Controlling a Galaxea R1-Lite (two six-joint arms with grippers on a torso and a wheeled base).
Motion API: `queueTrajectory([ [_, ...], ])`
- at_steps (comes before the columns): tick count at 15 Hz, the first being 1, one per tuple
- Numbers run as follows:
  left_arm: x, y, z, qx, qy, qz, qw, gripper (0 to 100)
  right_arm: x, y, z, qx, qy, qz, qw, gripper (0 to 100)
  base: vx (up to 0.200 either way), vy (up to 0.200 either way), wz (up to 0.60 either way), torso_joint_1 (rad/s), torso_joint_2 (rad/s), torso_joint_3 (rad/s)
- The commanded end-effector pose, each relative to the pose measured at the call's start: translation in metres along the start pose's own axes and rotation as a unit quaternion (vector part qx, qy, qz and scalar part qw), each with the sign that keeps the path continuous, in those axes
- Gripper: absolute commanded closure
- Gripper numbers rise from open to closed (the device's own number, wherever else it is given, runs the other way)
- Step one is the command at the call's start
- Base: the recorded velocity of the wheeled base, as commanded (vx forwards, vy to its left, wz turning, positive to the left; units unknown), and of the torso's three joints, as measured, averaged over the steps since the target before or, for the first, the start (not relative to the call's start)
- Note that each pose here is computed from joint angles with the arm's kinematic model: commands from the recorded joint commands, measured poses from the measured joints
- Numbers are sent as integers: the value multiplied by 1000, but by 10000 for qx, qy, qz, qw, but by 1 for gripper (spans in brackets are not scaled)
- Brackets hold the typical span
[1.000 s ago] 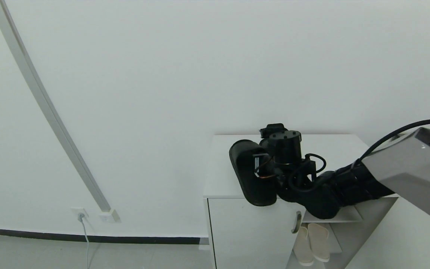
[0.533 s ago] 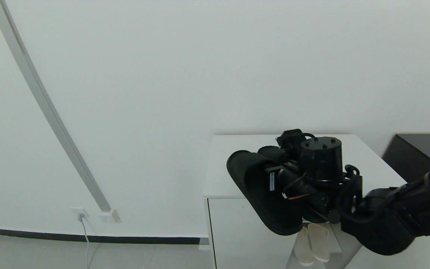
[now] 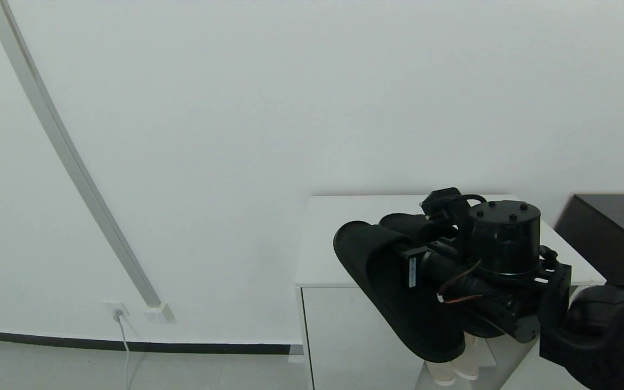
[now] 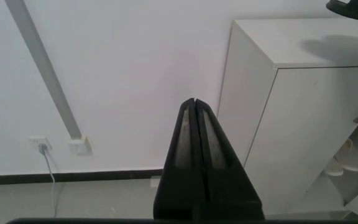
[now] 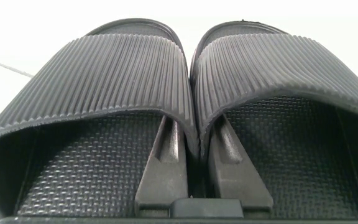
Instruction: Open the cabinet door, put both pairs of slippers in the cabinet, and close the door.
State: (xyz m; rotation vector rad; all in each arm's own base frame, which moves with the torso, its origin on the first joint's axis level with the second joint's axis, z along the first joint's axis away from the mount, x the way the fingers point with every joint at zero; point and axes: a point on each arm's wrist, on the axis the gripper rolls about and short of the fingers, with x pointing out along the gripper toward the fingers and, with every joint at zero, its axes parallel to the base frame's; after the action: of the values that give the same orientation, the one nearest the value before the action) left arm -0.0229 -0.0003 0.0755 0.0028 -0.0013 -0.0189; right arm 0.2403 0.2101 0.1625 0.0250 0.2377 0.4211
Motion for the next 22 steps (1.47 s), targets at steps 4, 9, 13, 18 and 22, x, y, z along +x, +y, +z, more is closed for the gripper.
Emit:
queueTrajectory([
  [4,0,0,0,-6,6,3,10000,100,-3,4,-2,-25,19,60,10000,100,0,0,0,0,0,0],
  [9,0,0,0,-6,6,3,10000,100,-4,5,-4,-48,54,55,10000,100,-200,0,0,6,6,2],
  [13,0,0,0,-6,6,3,10000,100,-4,5,-4,-40,54,55,10000,100,-200,0,0,-2,4,1],
  [18,0,0,0,1,6,3,10000,100,-4,5,-5,-40,77,59,9999,100,-40,0,0,1,-1,0],
  [22,0,0,0,1,6,3,10000,100,-3,4,-7,-50,84,58,9999,100,0,0,0,0,0,0],
])
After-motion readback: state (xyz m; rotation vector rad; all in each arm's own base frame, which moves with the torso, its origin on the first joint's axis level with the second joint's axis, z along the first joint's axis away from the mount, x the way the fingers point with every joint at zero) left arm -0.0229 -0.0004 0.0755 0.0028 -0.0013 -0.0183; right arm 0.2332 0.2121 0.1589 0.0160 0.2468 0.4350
